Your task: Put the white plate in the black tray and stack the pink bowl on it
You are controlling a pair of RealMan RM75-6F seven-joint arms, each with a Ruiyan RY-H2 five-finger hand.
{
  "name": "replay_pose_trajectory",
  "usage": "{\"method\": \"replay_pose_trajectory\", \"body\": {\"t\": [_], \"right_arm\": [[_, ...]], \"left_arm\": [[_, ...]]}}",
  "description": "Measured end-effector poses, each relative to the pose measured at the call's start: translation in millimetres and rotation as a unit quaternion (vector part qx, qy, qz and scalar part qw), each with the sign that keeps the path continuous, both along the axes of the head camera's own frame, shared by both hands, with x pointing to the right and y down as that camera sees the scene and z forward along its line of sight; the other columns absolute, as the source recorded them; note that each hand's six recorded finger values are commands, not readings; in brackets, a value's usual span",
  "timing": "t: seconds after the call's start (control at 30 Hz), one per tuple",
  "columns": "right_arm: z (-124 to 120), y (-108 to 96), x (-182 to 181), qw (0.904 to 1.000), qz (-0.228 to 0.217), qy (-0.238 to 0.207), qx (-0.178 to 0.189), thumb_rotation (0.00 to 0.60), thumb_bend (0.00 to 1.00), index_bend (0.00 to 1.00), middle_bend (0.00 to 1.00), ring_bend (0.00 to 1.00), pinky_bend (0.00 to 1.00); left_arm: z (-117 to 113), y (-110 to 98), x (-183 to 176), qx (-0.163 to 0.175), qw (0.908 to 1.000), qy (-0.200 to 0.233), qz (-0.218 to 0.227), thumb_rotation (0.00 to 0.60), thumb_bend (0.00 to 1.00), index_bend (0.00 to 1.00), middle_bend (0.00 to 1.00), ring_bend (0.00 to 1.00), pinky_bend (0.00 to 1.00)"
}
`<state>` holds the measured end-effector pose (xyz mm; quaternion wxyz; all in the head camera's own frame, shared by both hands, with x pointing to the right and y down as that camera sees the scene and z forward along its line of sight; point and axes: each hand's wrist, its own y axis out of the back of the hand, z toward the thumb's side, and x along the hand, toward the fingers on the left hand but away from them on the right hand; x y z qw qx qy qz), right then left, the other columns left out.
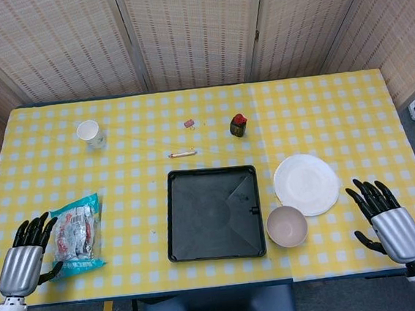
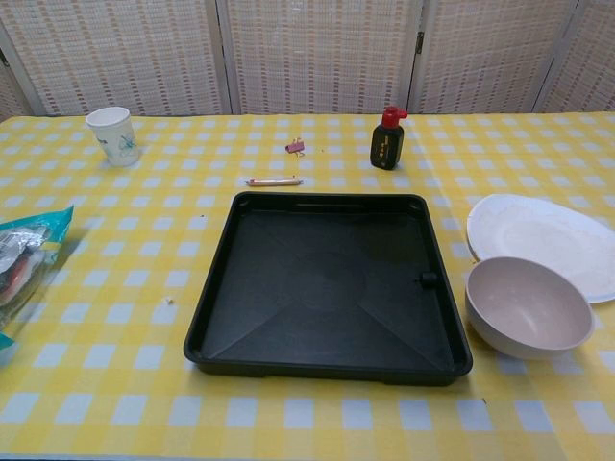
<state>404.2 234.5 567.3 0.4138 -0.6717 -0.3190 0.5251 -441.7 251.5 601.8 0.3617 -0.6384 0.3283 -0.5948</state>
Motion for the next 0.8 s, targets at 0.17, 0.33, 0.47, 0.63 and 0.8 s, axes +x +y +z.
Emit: {"method": "replay_pose_trajectory", "body": {"t": [0.17, 0.33, 0.47, 0.63, 0.8], "right_arm": [[0, 1, 0, 1.0, -0.002, 0.001, -0.001, 0.6, 0.29, 0.0, 0.0, 0.0, 0.0], [3, -2, 4, 0.9999, -0.006, 0.007, -0.005, 0.6, 0.29, 0.02, 0.0, 0.0, 0.0], [10, -6, 15, 0.9995, -0.013, 0.026, -0.012, 0.6, 0.29, 0.19, 0.0, 0.0, 0.0], [25, -18, 40, 0.9986, -0.011, 0.046, -0.025, 0.6, 0.29, 0.38, 0.0, 0.0, 0.04], [44, -28, 59, 0.9978, -0.019, 0.061, -0.019, 0.6, 0.29, 0.42, 0.0, 0.01, 0.04]], "left_arm": [[-1, -1, 1, 0.003, 1.0, 0.002, 0.002, 0.6, 0.26, 0.0, 0.0, 0.03, 0.01], [-3, -2, 2, 0.007, 1.0, 0.003, 0.001, 0.6, 0.26, 0.0, 0.0, 0.03, 0.01], [-3, -2, 1, 0.008, 1.0, 0.003, 0.0, 0.6, 0.26, 0.0, 0.0, 0.03, 0.01], [-1, -2, -1, 0.005, 1.0, -0.001, -0.002, 0.6, 0.26, 0.0, 0.0, 0.03, 0.01], [-1, -2, -1, 0.005, 1.0, -0.002, -0.005, 0.6, 0.26, 0.0, 0.0, 0.03, 0.01]]}}
